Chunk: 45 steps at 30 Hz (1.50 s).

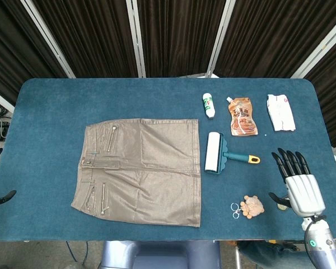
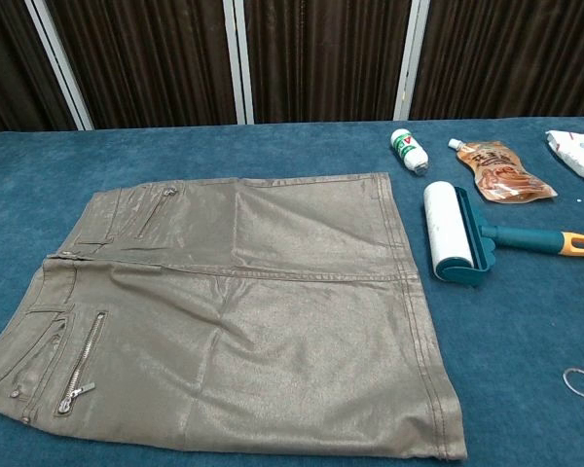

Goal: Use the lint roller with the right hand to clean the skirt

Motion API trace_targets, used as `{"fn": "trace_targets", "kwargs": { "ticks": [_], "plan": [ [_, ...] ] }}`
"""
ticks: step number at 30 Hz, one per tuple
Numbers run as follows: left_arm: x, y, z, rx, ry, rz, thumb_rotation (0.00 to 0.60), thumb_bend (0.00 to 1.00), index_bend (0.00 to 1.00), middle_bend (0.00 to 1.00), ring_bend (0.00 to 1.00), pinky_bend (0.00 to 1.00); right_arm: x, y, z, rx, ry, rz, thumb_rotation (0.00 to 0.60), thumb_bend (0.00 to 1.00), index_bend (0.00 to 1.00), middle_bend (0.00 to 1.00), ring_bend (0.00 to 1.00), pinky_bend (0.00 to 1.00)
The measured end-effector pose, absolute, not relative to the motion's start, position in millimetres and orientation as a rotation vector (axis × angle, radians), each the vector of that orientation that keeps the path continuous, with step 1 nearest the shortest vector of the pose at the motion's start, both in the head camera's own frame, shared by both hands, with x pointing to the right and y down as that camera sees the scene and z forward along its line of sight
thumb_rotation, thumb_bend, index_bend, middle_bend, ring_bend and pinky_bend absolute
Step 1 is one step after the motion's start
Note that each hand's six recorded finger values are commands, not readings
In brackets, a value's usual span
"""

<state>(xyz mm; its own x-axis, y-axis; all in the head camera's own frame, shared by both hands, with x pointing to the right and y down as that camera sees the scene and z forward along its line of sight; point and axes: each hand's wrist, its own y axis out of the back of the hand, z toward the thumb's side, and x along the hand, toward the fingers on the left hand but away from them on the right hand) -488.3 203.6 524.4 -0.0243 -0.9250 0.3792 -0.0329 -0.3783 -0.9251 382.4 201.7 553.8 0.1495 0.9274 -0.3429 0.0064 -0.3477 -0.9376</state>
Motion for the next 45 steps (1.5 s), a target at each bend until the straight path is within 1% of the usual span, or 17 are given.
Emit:
{"fn": "trace_targets", "kwargs": {
  "ticks": [6,12,15,16,17,20,24,26,31,34,41,45],
  "plan": [
    [-486.8,204.2,523.8,-1.503,1.040,-1.492,0.600,0.00,0.00,0.00,0.00,0.00,388.6,202.6,550.5,-1.515,-0.942,1.325,0.600,0.00,0.00,0.00,0.00,0.00],
    [-485.5,205.0,520.2,-1.498,1.046,-1.480,0.600,0.00,0.00,0.00,0.00,0.00,386.0,198.0,566.2,-1.574,-0.927,1.353,0.600,0.00,0.00,0.00,0.00,0.00],
    [-484.4,205.5,521.6,-1.500,1.036,-1.482,0.600,0.00,0.00,0.00,0.00,0.00,383.1,190.7,584.5,-1.618,-0.883,1.397,0.600,0.01,0.00,0.00,0.00,0.00],
    [-484.6,205.2,522.5,-1.499,1.033,-1.487,0.600,0.00,0.00,0.00,0.00,0.00,381.0,185.1,596.3,-1.642,-0.855,1.423,0.600,0.03,0.00,0.00,0.00,0.00],
    [-485.0,204.8,523.1,-1.496,1.032,-1.491,0.600,0.00,0.00,0.00,0.00,0.00,380.0,182.5,601.3,-1.652,-0.845,1.434,0.600,0.04,0.00,0.00,0.00,0.00],
    [-486.7,203.2,525.1,-1.485,1.034,-1.505,0.600,0.00,0.00,0.00,0.00,0.00,373.9,166.6,628.0,-1.686,-0.802,1.476,0.600,0.12,0.03,0.03,0.00,0.00],
    [-487.8,202.0,529.7,-1.472,1.024,-1.530,0.600,0.00,0.00,0.00,0.00,0.00,367.6,151.3,657.8,-1.681,-0.770,1.501,0.600,0.27,0.06,0.06,0.00,0.00],
    [-488.0,201.8,532.6,-1.465,1.017,-1.543,0.600,0.00,0.00,0.00,0.00,0.00,364.1,144.9,674.3,-1.672,-0.750,1.512,0.600,0.30,0.07,0.08,0.00,0.00],
    [-488.5,201.5,536.9,-1.457,1.009,-1.561,0.600,0.00,0.00,0.00,0.00,0.00,353.0,133.0,705.8,-1.657,-0.708,1.522,0.600,0.32,0.07,0.09,0.00,0.00],
    [-489.2,201.0,538.6,-1.454,1.008,-1.569,0.600,0.00,0.00,0.00,0.00,0.00,345.1,129.6,717.2,-1.662,-0.683,1.519,0.600,0.32,0.07,0.09,0.00,0.00],
    [-490.2,200.1,541.3,-1.449,1.003,-1.579,0.600,0.00,0.00,0.00,0.00,0.00,330.9,130.1,727.6,-1.685,-0.655,1.498,0.600,0.33,0.07,0.15,0.00,0.00],
    [-490.9,199.9,543.4,-1.449,0.998,-1.587,0.600,0.00,0.00,0.00,0.00,0.00,324.3,130.8,733.4,-1.688,-0.628,1.496,0.600,0.34,0.09,0.15,0.00,0.00]
  ]
}}
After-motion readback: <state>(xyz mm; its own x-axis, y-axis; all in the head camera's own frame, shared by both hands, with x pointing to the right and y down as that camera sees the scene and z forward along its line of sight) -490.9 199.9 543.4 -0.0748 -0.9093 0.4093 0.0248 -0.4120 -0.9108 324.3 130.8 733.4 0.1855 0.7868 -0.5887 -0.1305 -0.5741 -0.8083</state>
